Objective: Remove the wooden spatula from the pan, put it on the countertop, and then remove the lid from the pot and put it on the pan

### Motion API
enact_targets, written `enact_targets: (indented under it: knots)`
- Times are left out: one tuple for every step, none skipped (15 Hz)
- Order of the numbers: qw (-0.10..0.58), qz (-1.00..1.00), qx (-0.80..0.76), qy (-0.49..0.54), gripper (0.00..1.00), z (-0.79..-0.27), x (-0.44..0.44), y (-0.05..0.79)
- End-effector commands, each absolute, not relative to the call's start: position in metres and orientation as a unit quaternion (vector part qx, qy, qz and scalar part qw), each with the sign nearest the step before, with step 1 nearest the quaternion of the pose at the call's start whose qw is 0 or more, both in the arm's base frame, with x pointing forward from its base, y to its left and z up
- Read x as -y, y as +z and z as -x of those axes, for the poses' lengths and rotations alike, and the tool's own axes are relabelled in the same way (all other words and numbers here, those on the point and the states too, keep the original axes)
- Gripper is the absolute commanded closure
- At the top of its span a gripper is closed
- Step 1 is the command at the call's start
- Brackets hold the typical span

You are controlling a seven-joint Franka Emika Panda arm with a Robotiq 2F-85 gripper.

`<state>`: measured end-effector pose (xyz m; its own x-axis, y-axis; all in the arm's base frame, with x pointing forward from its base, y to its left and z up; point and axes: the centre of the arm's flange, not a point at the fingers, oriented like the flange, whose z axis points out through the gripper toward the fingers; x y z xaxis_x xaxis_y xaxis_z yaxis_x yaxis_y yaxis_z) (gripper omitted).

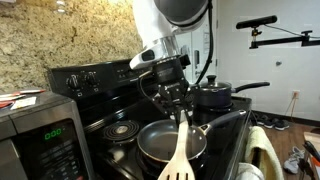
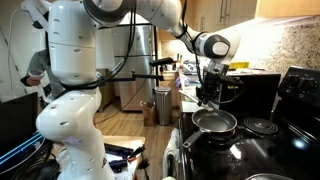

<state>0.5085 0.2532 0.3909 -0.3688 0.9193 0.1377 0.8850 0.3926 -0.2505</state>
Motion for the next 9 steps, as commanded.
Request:
enact_targets:
  knots:
    - [0.122,0.564,0.813,0.072,0.93,-0.506,-0.252,0.394]
    - [0.12,0.575,0.806,0.08,0.93,-0.509,-0.258,0.395]
    - [0.114,0.584,0.799,0.086,0.93,-0.516,-0.27,0.394]
    - [0.119,0.587,0.797,0.076,0.93,-0.522,-0.281,0.394]
    - [0.113,0.593,0.794,0.075,0.93,-0.53,-0.297,0.394]
    - [0.115,0.591,0.795,0.077,0.93,-0.536,-0.314,0.393]
    - [0.119,0.587,0.797,0.077,0.93,-0.539,-0.33,0.392]
    - [0.123,0.579,0.802,0.078,0.93,-0.54,-0.347,0.388]
    - [0.13,0.57,0.808,0.081,0.93,-0.539,-0.362,0.384]
